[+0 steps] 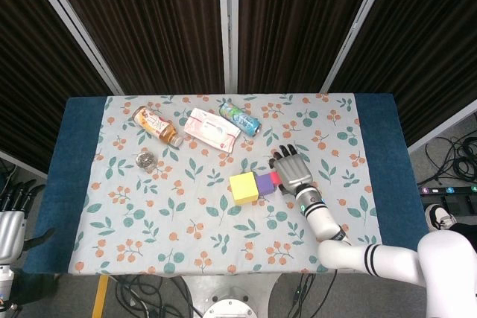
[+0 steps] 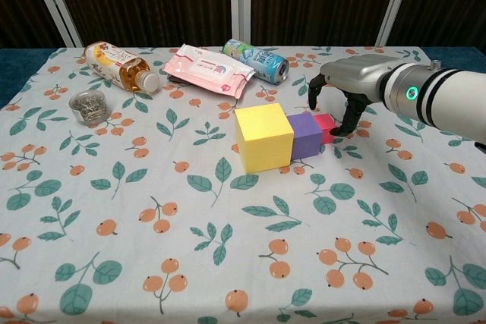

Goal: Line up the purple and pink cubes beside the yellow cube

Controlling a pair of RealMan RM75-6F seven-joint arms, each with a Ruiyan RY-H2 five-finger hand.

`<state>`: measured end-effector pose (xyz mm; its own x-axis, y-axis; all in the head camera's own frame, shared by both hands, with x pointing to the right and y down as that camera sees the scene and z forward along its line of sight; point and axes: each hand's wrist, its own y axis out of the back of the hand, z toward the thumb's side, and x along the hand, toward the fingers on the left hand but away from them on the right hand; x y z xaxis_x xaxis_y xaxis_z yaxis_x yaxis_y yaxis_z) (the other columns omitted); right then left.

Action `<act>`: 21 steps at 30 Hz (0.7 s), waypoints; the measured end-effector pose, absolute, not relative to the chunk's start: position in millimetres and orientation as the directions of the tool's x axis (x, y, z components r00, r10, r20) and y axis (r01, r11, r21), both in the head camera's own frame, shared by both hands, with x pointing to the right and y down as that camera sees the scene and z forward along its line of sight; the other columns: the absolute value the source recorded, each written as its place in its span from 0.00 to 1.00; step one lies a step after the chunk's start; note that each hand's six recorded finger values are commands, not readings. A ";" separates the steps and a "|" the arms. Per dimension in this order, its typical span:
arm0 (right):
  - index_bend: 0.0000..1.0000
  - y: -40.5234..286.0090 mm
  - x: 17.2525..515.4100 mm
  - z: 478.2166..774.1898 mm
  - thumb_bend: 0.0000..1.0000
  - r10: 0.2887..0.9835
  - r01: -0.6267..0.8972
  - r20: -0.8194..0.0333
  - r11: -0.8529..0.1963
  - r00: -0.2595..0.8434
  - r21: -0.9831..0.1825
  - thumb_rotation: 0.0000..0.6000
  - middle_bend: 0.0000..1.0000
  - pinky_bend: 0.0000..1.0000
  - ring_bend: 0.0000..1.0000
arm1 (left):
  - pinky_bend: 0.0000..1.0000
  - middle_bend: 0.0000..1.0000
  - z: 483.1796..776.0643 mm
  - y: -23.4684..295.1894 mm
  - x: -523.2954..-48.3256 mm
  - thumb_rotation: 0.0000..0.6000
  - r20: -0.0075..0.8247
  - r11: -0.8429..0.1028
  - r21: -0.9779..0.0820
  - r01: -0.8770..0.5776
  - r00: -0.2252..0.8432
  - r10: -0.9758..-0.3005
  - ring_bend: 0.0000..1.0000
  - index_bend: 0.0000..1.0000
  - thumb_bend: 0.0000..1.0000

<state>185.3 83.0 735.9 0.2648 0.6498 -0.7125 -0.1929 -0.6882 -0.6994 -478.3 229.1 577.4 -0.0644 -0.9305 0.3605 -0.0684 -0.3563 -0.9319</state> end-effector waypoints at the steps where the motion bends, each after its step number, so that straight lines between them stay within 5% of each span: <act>1: 0.30 82.4 187.1 732.5 0.18 0.651 -0.184 -0.710 -0.689 0.268 -0.701 1.00 0.16 0.00 0.00 | 0.18 0.22 577.2 229.7 -478.8 1.00 0.361 -0.357 -0.932 -0.068 -0.066 -0.930 0.12 0.22 0.00; 13: 0.28 76.4 218.8 727.5 0.19 0.615 -0.190 -0.745 -0.724 0.257 -0.663 1.00 0.12 0.00 0.00 | 0.18 0.22 575.2 229.3 -474.4 1.00 0.358 -0.355 -0.933 -0.062 -0.058 -0.932 0.12 0.22 0.00; 21: 0.23 74.6 208.8 739.6 0.37 0.543 -0.263 -0.792 -0.750 0.279 -0.607 1.00 0.07 0.00 0.00 | 0.18 0.22 572.2 233.2 -475.8 1.00 0.363 -0.360 -0.931 -0.056 -0.076 -0.929 0.12 0.22 0.00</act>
